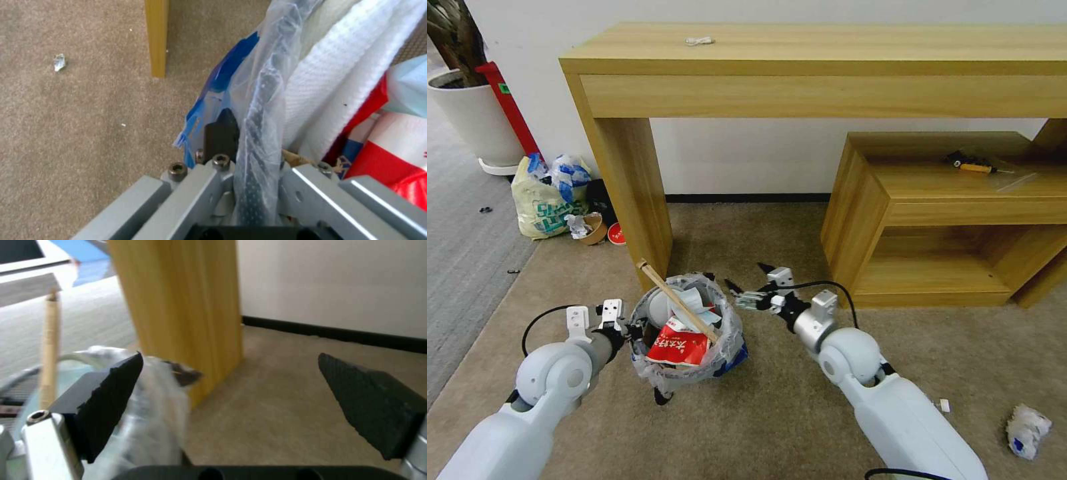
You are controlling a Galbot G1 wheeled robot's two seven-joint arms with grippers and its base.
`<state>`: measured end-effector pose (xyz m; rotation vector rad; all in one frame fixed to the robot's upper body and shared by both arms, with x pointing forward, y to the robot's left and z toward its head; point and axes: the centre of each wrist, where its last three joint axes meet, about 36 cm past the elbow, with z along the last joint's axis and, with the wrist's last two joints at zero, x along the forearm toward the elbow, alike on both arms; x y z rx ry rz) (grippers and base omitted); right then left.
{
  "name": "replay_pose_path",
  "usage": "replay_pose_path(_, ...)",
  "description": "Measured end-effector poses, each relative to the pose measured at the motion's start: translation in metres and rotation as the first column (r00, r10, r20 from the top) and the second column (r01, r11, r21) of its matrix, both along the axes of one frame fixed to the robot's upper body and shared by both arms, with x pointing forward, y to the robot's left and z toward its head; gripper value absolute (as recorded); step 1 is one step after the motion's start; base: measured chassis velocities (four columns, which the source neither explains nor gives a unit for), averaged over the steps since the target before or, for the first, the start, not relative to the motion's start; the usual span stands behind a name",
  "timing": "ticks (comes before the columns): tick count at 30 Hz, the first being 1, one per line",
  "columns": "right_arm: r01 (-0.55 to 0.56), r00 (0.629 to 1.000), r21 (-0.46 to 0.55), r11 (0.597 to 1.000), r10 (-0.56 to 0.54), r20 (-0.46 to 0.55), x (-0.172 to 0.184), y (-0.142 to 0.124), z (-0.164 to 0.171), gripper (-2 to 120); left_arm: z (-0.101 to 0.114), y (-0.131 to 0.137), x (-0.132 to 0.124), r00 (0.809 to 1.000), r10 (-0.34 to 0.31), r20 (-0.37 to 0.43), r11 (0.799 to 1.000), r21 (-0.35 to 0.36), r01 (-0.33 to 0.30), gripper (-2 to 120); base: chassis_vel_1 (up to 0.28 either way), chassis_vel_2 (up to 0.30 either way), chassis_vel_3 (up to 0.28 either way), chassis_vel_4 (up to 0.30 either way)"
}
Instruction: Pick up the trash bin and place the garbage on the floor into it.
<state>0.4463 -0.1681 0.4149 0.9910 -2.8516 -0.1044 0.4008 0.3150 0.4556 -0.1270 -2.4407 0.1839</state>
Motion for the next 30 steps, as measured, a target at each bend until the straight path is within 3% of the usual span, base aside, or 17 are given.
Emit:
replay_pose_path(15, 0.174, 0.984, -0.026, 0.984, -0.174, -0.039, -0.027, -0.052, -0.008, 100, 0.000, 0.002, -0.005, 1.000, 0.002, 0.005, 1.000, 0.008, -0.002, 0, 0.000, 0.000, 0.000, 0.000)
replay_pose_path(30, 0.240, 0.968, -0.070, 0.968, -0.245, -0.061, -0.057, -0.089, -0.018, 100, -0.002, 0.000, -0.010, 1.000, -0.001, -0.002, 1.000, 0.000, 0.001, 0, 0.000, 0.000, 0.000, 0.000)
